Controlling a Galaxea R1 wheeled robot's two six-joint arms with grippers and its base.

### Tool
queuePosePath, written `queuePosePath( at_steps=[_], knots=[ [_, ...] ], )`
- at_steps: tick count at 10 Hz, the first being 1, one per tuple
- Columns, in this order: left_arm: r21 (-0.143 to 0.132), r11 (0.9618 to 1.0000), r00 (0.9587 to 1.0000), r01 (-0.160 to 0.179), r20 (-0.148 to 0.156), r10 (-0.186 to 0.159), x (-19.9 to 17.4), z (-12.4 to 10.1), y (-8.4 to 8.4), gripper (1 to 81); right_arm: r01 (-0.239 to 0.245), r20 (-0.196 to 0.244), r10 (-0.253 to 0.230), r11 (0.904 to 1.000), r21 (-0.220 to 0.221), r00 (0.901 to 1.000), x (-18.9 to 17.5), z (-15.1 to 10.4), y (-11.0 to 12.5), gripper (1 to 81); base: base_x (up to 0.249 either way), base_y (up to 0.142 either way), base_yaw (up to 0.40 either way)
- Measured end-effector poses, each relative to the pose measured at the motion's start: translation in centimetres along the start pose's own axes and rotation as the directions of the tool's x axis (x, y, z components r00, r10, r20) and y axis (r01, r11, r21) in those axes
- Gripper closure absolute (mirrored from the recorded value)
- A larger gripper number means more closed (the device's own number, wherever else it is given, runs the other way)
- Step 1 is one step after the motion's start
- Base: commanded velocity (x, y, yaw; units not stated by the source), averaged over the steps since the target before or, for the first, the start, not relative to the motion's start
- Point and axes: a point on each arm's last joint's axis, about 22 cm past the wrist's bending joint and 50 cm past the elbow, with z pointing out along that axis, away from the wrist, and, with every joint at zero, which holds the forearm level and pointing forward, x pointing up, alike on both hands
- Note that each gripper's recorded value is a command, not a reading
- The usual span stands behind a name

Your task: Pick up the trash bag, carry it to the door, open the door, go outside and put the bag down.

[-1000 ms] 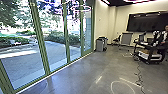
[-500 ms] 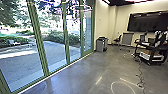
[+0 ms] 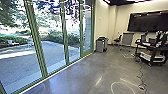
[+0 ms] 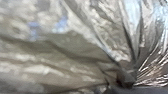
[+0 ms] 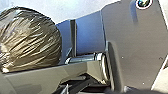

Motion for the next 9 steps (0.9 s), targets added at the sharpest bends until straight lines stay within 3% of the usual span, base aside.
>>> queuePosePath(
  at_steps=[6, 9],
  knots=[
    [-0.003, 1.0000, 1.0000, 0.000, 0.000, 0.000, -0.03, 0.05, 0.24, 81.1, -0.001, 0.001, 0.001, 1.0000, -0.003, 1.0000, -0.16, -0.06, 0.20, 1.0, 0.141, -0.066, 0.000],
    [-0.006, 1.0000, 1.0000, 0.000, 0.001, 0.000, -0.09, 0.09, 0.46, 81.1, -0.001, 0.001, 0.001, 1.0000, -0.004, 1.0000, -0.18, -0.09, 0.29, 1.0, 0.141, 0.000, 0.000]
  ],
)
